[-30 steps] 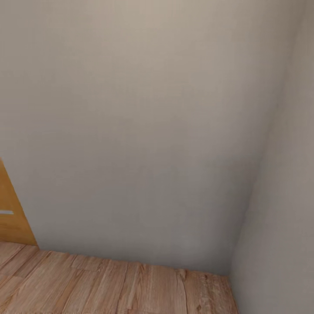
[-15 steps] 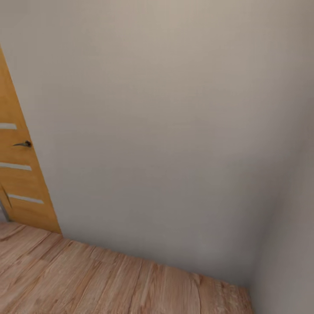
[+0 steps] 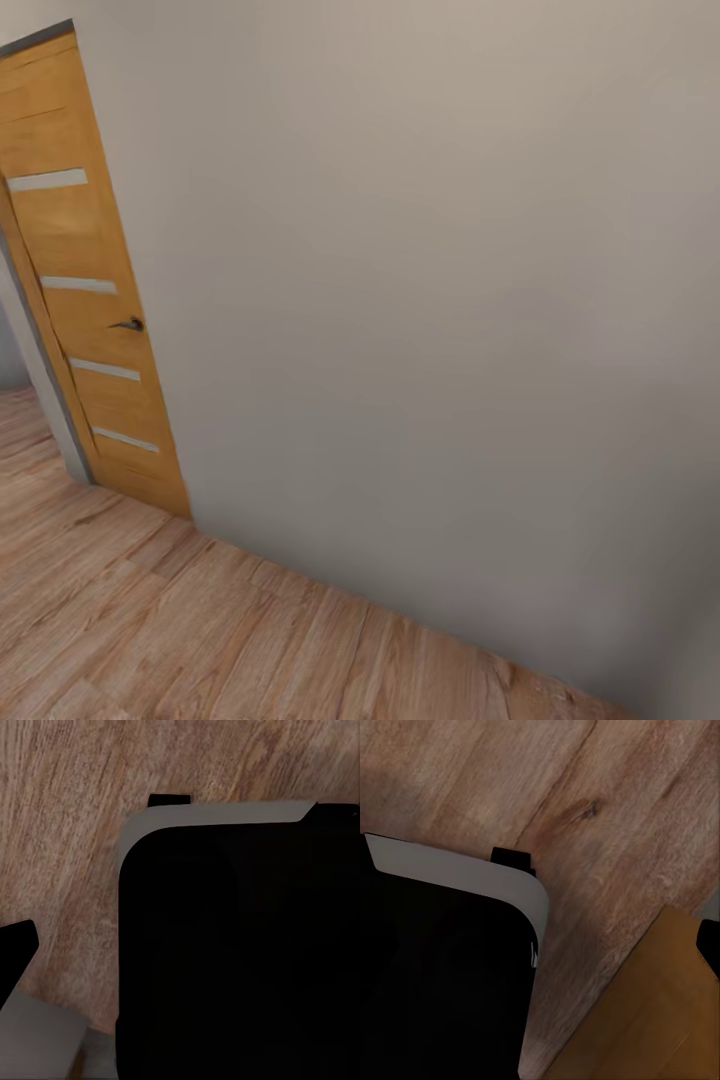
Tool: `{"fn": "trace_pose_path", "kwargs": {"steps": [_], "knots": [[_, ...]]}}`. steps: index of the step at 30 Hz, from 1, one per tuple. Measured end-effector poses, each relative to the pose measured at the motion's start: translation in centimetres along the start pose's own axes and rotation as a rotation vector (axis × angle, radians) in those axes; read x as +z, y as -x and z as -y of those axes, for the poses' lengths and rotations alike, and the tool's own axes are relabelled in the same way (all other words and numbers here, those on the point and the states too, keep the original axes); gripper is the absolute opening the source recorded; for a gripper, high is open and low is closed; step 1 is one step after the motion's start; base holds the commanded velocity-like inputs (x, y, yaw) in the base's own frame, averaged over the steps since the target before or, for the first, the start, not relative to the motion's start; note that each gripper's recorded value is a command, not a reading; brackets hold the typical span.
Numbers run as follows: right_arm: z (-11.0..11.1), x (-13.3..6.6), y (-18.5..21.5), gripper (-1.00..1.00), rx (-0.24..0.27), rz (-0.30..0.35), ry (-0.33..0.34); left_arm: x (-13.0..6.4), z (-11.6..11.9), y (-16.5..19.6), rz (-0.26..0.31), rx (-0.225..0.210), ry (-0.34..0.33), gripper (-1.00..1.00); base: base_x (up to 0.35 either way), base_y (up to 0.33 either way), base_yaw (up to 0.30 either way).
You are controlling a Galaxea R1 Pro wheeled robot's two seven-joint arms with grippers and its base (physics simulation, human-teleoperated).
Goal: Move the two storage containers from the living room to the garage. In the garage, place one container on the floor and stack the other container on top of it (either order is fine).
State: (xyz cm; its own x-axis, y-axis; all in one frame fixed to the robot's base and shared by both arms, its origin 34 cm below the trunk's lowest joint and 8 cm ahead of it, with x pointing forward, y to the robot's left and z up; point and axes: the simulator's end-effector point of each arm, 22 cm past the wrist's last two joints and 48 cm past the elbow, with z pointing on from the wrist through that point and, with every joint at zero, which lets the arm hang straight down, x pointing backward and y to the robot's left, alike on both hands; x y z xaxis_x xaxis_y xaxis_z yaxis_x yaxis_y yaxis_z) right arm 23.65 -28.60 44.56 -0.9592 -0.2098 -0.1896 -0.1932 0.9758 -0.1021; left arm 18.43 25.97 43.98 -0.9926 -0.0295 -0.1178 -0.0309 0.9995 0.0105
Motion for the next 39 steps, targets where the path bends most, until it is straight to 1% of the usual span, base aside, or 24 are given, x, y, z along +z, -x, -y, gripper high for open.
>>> {"fn": "trace_pose_path", "kwargs": {"steps": [15, 27, 39], "knots": [[-0.03, 0.0, 0.01, 1.0, 0.0, 0.0, 0.0, 0.0, 0.0, 0.01, 0.0, 0.0, 0.0, 1.0, 0.002, 0.0, 0.271], [-0.14, -0.02, 0.04, 1.0, -0.001, 0.001, 0.002, -0.02, -0.03, -0.06, -0.001, -0.002, 0.001, 1.0, 0.243, 0.0, 0.271], [-0.26, -0.01, 0.07, 1.0, -0.001, 0.001, 0.003, 0.0, -0.03, -0.01, 0.0, -0.002, 0.001, 1.0, 0.016, 0.0, 0.27]]}}
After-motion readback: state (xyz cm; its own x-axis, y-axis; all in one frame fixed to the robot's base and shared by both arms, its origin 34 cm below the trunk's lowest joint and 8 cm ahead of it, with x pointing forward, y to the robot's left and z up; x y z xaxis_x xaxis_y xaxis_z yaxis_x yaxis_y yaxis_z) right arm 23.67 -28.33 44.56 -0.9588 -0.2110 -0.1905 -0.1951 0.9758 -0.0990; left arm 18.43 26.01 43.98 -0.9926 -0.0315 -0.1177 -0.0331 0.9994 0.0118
